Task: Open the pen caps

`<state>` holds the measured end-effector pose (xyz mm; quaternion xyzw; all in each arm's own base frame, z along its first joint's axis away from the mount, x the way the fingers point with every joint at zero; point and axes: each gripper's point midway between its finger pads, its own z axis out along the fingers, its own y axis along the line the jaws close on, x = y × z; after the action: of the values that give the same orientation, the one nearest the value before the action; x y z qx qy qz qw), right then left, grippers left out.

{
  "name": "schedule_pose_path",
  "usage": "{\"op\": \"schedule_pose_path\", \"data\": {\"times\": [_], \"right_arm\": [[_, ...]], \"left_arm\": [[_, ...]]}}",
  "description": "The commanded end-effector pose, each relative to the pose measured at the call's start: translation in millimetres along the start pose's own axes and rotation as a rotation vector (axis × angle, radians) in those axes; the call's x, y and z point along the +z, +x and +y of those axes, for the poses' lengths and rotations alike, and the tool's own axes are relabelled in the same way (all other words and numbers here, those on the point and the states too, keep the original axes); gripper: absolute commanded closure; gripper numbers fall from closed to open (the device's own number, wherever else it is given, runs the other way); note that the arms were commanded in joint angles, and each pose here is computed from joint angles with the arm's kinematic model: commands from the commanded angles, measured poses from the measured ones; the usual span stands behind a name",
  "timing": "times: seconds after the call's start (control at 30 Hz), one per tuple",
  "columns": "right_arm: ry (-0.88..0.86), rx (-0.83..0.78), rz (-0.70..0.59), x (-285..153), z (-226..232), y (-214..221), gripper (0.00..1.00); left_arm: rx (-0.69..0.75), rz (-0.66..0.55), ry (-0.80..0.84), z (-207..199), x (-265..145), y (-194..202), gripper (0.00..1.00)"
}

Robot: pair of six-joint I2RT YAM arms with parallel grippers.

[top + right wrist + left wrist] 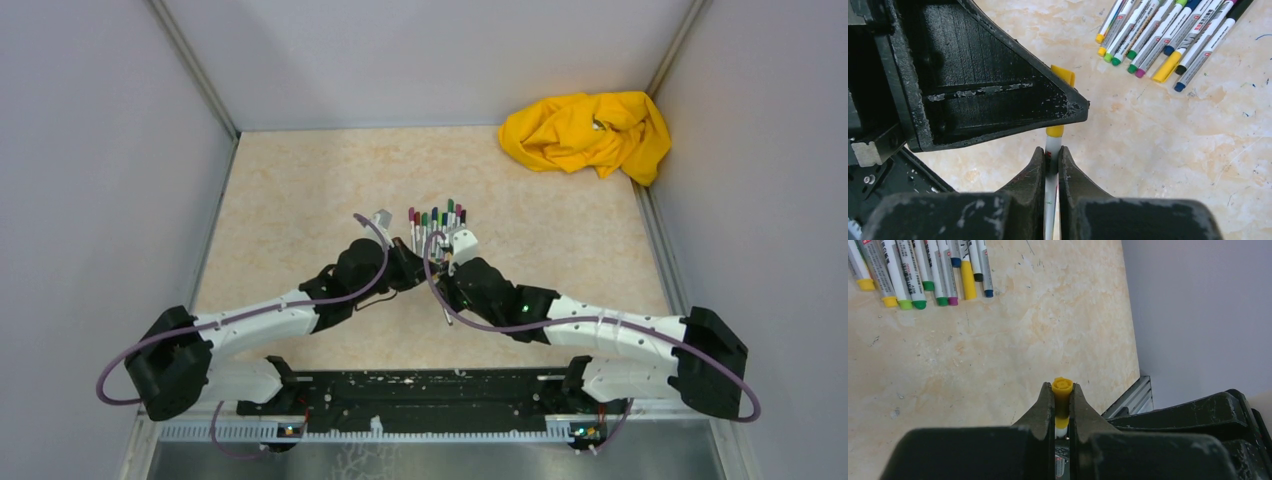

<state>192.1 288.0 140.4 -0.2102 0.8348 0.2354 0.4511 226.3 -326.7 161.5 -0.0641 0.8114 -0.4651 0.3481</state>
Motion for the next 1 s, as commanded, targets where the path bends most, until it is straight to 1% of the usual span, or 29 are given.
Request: {"op": "schedule_pose_path", "data": {"times": [0.0,0.17,0.3,0.47,0.6,0.7,0.8,0.87,0.9,0.97], "right_arm": [[-0.039,0.006,-0.031,5.1,10.5,-5.3,1.00],[-0.033,-0.002,0.003,4.0,5.6,9.5,1.00],[-0.027,0.006,0.009,-0.3,0.9,15.5,1.00],[-0.024,0.020,0.020,-2.9,-2.5,23.4,1.00],[-0.016,0.027,0.033,-1.9,-5.2,30.5,1.00],[0.016,0.034,0.023,-2.8,-11.2,29.7,1.00],[0.115,0.038,-0.016,-8.2,-29.4,14.9,1.00],[0.192,0.050,-0.038,-12.4,-47.0,2.7,1.00],[0.227,0.064,-0.051,-14.3,-56.8,-3.6,1.00],[0.302,0.106,-0.063,-15.4,-83.8,-12.5,1.00]], "left_arm": [[-0.013,-0.057,0.080,-34.9,-3.4,-21.7,1.00],[-0.008,-0.129,0.045,-37.5,0.6,-58.8,1.00],[-0.069,-0.171,0.026,-25.3,5.5,-90.2,1.00],[-0.115,-0.194,0.017,-16.3,9.9,-115.1,1.00],[-0.093,-0.217,-0.005,-18.5,10.3,-130.5,1.00],[-0.052,-0.220,-0.033,-17.5,11.6,-137.2,1.00],[0.006,-0.237,-0.160,5.7,12.7,-141.4,1.00],[0.039,-0.260,-0.288,34.3,11.6,-142.9,1.00],[0.054,-0.243,-0.385,58.5,11.0,-136.4,1.00],[0.080,-0.246,-0.521,92.3,11.8,-135.7,1.00]]}}
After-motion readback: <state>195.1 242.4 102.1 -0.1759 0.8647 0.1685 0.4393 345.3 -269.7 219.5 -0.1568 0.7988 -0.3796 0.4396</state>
